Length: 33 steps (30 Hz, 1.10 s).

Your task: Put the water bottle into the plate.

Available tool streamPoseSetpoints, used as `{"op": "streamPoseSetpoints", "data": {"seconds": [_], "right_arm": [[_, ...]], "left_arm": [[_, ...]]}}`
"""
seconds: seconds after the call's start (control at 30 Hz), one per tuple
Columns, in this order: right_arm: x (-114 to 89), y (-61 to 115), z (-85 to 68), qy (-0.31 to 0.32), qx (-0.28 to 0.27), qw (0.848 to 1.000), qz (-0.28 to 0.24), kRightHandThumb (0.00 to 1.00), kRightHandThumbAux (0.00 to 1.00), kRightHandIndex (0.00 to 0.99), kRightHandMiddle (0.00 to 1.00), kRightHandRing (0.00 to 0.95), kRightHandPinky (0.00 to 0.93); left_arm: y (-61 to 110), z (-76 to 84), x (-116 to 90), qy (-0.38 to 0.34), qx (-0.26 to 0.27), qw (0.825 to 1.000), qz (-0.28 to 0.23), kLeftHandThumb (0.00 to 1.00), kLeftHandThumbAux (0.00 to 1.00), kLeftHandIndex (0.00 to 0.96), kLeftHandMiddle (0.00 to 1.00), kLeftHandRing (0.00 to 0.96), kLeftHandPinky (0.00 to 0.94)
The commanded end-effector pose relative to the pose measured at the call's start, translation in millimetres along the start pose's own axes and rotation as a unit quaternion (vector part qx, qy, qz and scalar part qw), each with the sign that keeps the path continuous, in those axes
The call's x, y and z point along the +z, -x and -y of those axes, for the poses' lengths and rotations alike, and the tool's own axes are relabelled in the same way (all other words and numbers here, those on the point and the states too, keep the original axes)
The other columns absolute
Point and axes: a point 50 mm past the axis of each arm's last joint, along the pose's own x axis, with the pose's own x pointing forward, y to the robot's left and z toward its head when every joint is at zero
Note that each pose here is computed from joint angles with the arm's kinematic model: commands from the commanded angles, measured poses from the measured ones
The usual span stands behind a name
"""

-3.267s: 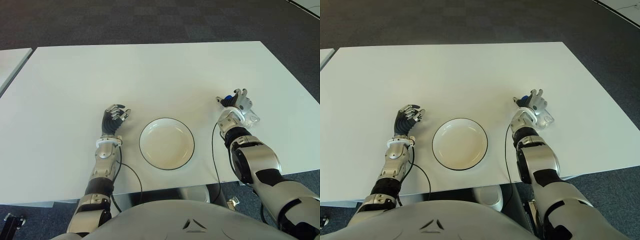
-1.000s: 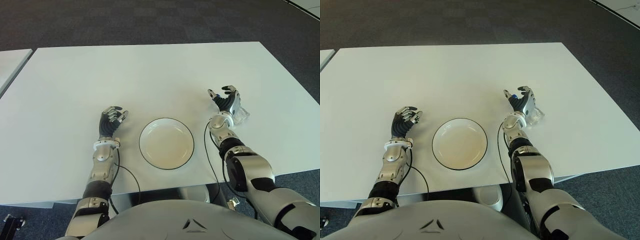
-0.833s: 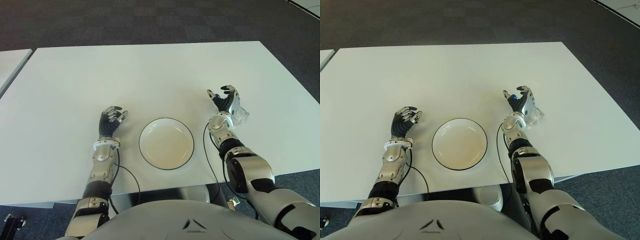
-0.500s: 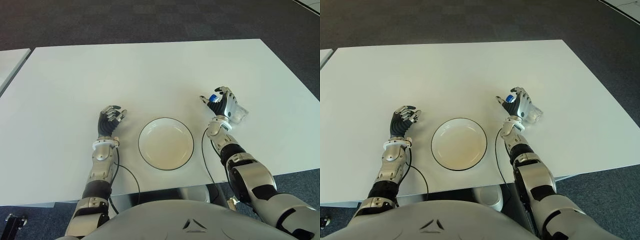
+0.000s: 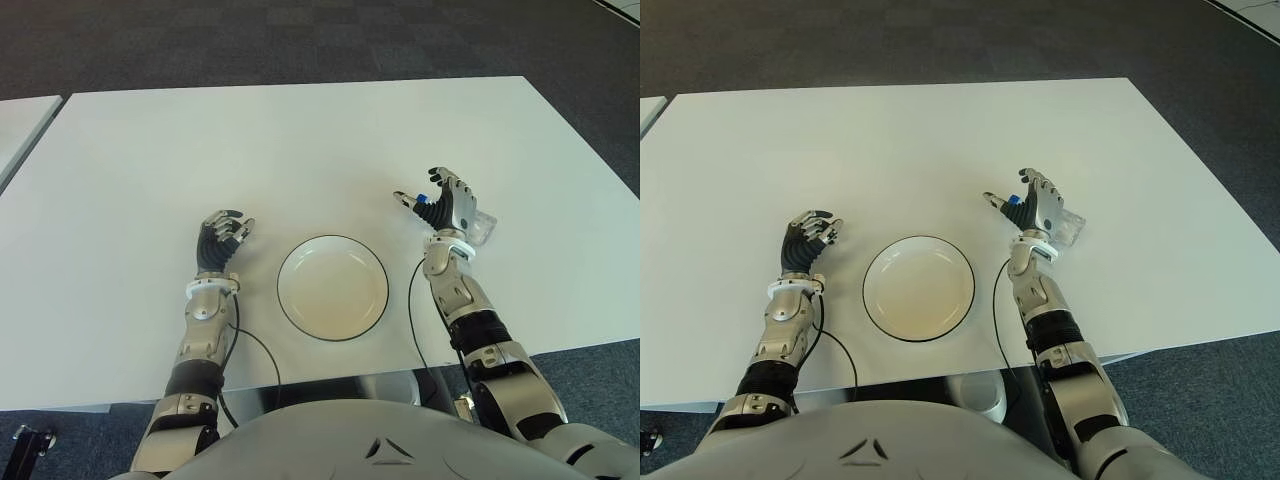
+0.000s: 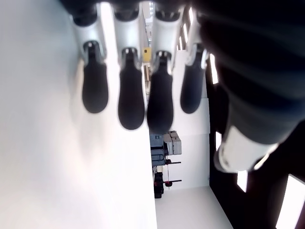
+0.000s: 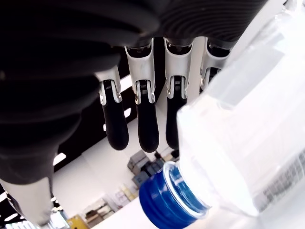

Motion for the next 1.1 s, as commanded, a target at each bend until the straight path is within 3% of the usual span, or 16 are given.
{"op": "streamPoseSetpoints", "data": {"seconds": [0.03,0.3,0.6,0.87,1.0,1.1], "right_arm": [[-3,4.3,14.9,0.054,0.006,0.998,0.012,0.601,0.415,0.055,0.075,0.107,0.188],[1,11.3,43.3,0.057,-0.012,0.997,0.049,0.609,0.373,0.002,0.003,0.006,0.022],[5,11.8,63.5,0.047,-0.025,0.997,0.062,0.624,0.312,0.0,0.0,0.0,0.0],[7,20.2,87.7,0.059,0.001,0.998,0.038,0.635,0.252,0.0,0.0,0.0,0.0],[3,29.1,106.6,0.144,0.037,0.989,0.007,0.622,0.226,0.0,0.0,0.0,0.0],[2,30.2,109.8,0.178,0.066,0.982,-0.008,0.607,0.213,0.0,0.0,0.0,0.0]], "left_arm": [[10.0,3.5,-18,0.003,0.004,0.999,-0.051,0.706,0.711,0.433,0.627,0.613,0.589],[10.4,6.2,-18,-0.002,0.005,0.999,-0.052,0.706,0.713,0.433,0.626,0.614,0.587],[10.7,7.3,-18,0.005,0.007,0.998,-0.06,0.706,0.713,0.432,0.627,0.616,0.589],[11.0,10.3,-18,0.006,0.012,0.998,-0.06,0.706,0.712,0.432,0.622,0.61,0.579],[10.7,11.7,-18,0.011,0.013,0.998,-0.059,0.707,0.712,0.433,0.623,0.613,0.585],[10.5,11.8,-18,0.011,0.012,0.998,-0.058,0.707,0.712,0.433,0.622,0.611,0.585]]}}
